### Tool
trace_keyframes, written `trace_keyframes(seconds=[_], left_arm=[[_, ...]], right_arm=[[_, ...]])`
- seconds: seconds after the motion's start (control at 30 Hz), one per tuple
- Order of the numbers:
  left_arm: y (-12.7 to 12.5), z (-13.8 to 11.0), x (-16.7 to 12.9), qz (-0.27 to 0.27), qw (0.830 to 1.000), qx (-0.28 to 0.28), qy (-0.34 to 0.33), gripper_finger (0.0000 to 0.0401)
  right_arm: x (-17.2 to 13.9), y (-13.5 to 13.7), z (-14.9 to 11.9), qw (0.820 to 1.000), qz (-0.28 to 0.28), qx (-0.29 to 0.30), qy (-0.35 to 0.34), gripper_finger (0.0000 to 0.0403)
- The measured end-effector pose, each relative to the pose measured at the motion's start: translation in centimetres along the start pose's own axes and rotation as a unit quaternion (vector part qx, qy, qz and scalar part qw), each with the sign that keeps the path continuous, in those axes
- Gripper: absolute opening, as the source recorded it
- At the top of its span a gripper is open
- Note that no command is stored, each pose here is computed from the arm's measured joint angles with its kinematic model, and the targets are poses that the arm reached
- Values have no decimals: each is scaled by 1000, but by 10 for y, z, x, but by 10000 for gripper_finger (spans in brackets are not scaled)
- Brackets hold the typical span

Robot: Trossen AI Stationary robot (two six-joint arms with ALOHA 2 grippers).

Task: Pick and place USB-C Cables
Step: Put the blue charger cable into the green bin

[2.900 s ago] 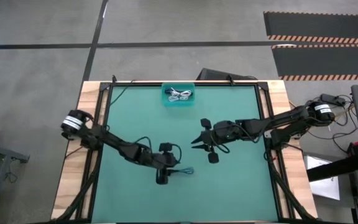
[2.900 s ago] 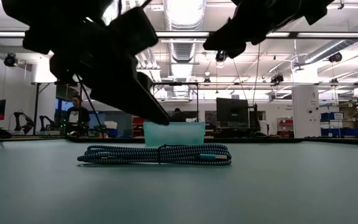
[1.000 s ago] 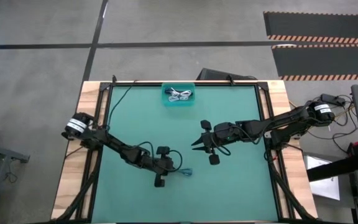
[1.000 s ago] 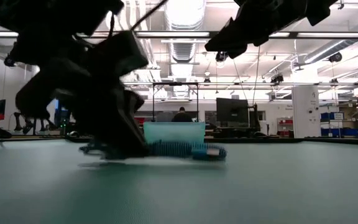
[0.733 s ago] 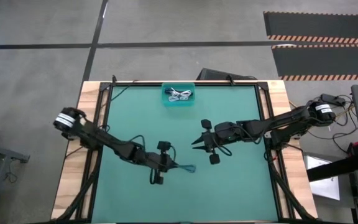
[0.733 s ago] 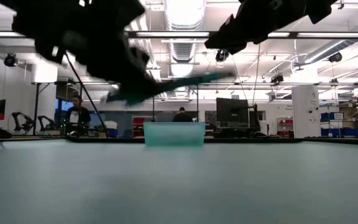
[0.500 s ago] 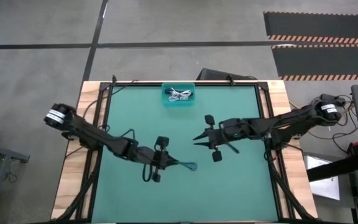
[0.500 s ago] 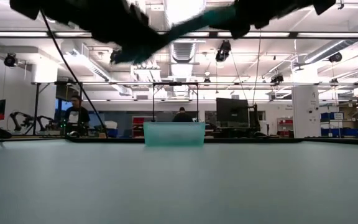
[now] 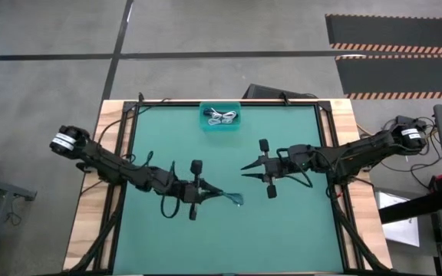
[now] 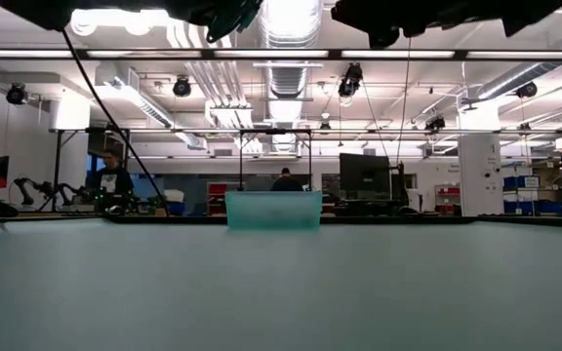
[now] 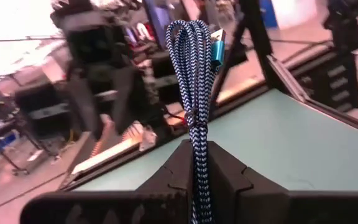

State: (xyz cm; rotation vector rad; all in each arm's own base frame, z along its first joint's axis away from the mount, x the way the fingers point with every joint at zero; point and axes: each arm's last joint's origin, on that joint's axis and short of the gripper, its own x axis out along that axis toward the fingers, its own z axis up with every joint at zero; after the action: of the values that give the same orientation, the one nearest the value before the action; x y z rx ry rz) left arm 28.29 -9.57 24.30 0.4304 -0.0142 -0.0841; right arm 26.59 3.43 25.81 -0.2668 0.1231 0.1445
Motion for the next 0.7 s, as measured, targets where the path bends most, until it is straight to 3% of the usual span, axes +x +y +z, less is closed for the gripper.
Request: trace_keyframes(seconds=[0.33, 0.7], left_arm=[[17, -10, -11, 67, 994, -24, -77, 12], [25, -20, -13, 83, 994, -24, -70, 12]], right_arm=[[-3, 6, -22, 995, -24, -4, -93, 68], [15, 7, -29, 988, -37, -4, -149, 68]])
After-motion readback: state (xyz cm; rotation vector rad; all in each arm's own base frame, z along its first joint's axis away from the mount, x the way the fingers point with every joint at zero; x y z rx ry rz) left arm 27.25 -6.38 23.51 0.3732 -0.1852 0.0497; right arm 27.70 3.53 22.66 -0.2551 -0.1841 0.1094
